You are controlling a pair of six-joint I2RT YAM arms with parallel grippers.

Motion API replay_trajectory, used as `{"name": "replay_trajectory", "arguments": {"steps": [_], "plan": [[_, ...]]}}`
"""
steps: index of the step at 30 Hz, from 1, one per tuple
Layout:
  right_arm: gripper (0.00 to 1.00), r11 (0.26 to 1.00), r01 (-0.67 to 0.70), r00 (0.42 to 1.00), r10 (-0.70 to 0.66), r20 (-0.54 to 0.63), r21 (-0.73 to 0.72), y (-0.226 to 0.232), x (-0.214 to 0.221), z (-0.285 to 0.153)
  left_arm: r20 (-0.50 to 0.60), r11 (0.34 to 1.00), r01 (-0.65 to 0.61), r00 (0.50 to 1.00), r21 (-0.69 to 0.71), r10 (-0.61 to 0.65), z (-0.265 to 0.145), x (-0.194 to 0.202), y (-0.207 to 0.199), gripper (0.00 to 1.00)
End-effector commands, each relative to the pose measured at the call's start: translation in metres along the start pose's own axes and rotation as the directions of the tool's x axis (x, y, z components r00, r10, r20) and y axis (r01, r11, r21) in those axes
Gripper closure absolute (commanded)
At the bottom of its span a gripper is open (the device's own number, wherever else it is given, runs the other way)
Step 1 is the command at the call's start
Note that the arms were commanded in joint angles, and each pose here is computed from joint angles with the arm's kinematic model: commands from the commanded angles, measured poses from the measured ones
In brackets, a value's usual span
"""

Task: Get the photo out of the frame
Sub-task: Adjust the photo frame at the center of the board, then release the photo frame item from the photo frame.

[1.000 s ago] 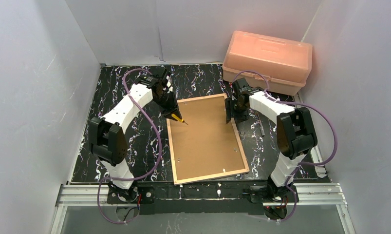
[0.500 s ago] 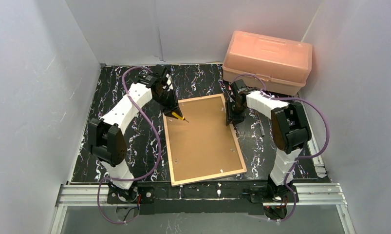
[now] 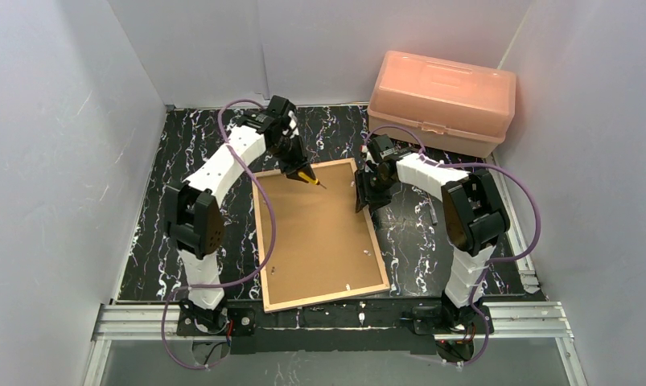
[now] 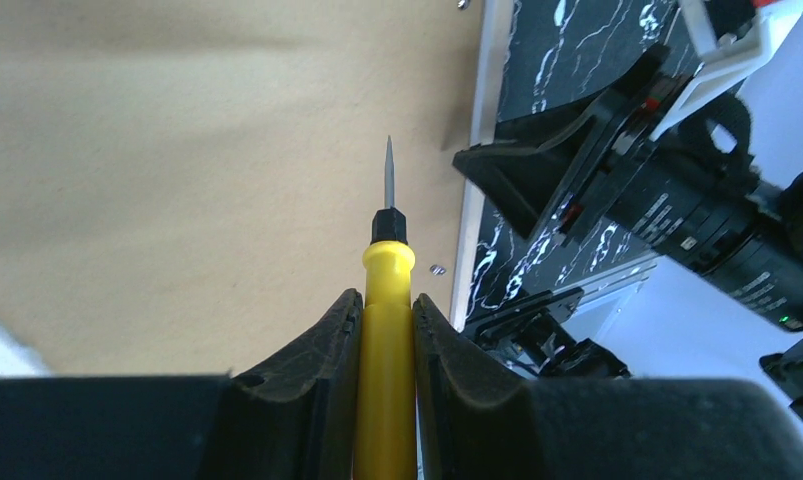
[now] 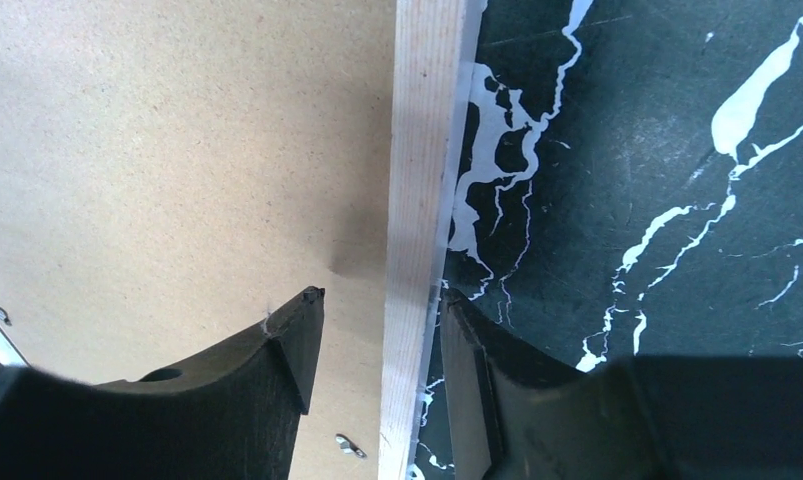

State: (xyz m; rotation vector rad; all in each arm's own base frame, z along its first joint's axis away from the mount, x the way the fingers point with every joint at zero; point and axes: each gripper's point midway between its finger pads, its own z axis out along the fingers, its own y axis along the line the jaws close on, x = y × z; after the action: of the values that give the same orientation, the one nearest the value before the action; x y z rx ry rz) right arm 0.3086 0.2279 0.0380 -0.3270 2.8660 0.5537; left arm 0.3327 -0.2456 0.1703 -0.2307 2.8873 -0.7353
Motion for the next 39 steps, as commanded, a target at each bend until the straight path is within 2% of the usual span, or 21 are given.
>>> {"name": "replay_trajectory", "arguments": {"steps": [1, 16, 24, 39], "plan": [[0.47, 0.999, 0.034, 0.999, -0.034, 0.028, 0.005, 0.002, -0.007, -0.017, 0.028, 0.999, -0.013, 1.000, 0.053, 0.012, 0.007, -0.009, -0.033, 1.00], [0.56, 0.999, 0.033, 0.999, -0.032, 0.031, -0.014, -0.001, 0.006, -0.015, -0.004, 0.993, 0.046, 0.999, 0.106, -0.046, 0.070, -0.035, -0.074, 1.00], [0.61, 1.000, 0.018, 0.999, -0.018, 0.027, -0.019, 0.000, 0.007, -0.013, -0.020, 0.993, 0.058, 0.998, 0.103, -0.056, 0.078, -0.035, -0.073, 1.00], [0.64, 1.000, 0.008, 1.000, -0.007, 0.029, -0.019, 0.001, 0.005, -0.014, -0.056, 0.992, 0.072, 0.996, 0.108, -0.066, 0.088, -0.029, -0.071, 1.00]]}}
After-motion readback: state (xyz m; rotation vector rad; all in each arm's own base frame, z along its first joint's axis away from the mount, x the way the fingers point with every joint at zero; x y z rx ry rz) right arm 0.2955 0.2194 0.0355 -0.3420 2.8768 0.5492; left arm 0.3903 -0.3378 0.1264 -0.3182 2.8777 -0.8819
